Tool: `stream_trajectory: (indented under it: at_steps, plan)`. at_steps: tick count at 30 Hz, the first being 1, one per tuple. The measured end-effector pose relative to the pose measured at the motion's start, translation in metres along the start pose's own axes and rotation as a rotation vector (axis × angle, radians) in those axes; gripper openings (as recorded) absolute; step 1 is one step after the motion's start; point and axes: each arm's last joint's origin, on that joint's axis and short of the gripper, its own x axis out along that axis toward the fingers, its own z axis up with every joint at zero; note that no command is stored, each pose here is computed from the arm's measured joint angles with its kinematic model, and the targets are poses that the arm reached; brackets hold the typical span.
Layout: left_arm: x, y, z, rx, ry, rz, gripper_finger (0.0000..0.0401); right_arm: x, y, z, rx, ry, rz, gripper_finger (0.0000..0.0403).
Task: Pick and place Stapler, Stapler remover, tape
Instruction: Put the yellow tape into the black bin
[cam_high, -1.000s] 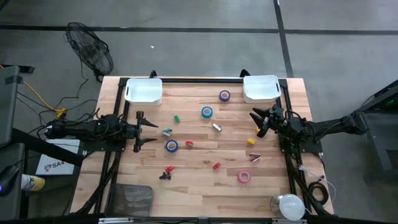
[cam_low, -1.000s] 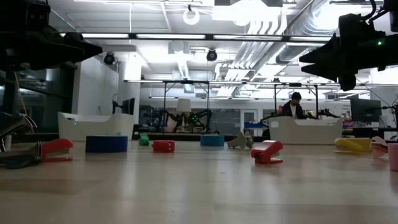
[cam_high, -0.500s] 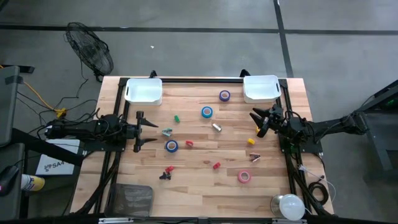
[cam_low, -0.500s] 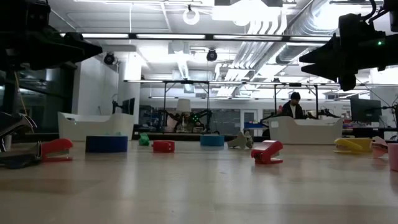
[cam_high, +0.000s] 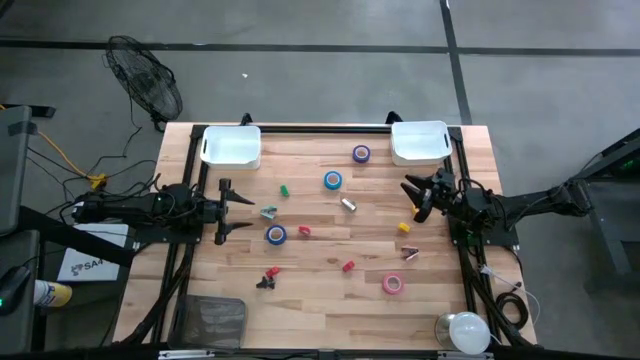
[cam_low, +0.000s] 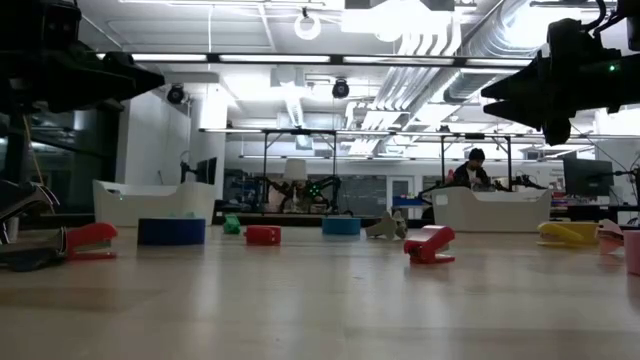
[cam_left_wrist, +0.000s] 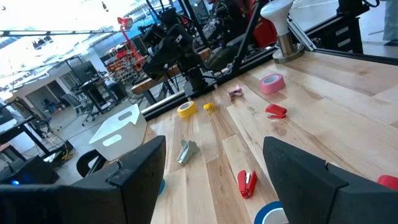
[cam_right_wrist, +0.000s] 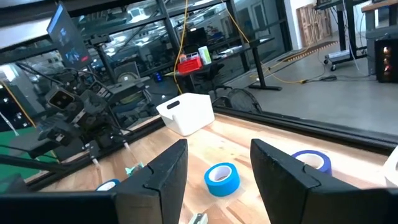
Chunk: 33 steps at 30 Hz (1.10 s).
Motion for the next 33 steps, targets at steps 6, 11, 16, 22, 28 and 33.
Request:
stream_trajectory:
  at_steps: [6,11,16,22,28,33]
  plan:
    - [0.000,0.000,0.000,0.000,0.000,0.000,0.0266,0.000,0.001,0.000,-0.005,0.010,0.032,0.0167]
    - [0.000,0.000,0.000,0.000,0.000,0.000,0.0266,0.000,0.001,0.000,-0.009,0.011,0.034,0.0167]
    - [0.000,0.000,0.000,0.000,0.000,0.000,0.0266,0.000,0.001,0.001,-0.014,0.003,0.035,0.0167]
    - [0.000,0.000,0.000,0.000,0.000,0.000,0.0266,0.000,0.011,0.024,-0.122,0.023,0.082,0.0167]
    - [0.000,0.000,0.000,0.000,0.000,0.000,0.0266,0.001,0.020,0.056,-0.250,0.100,0.001,0.0167]
    - [0.000,0.000,0.000,0.000,0.000,0.000,0.0266,0.003,0.026,0.078,-0.300,0.207,-0.123,0.0167]
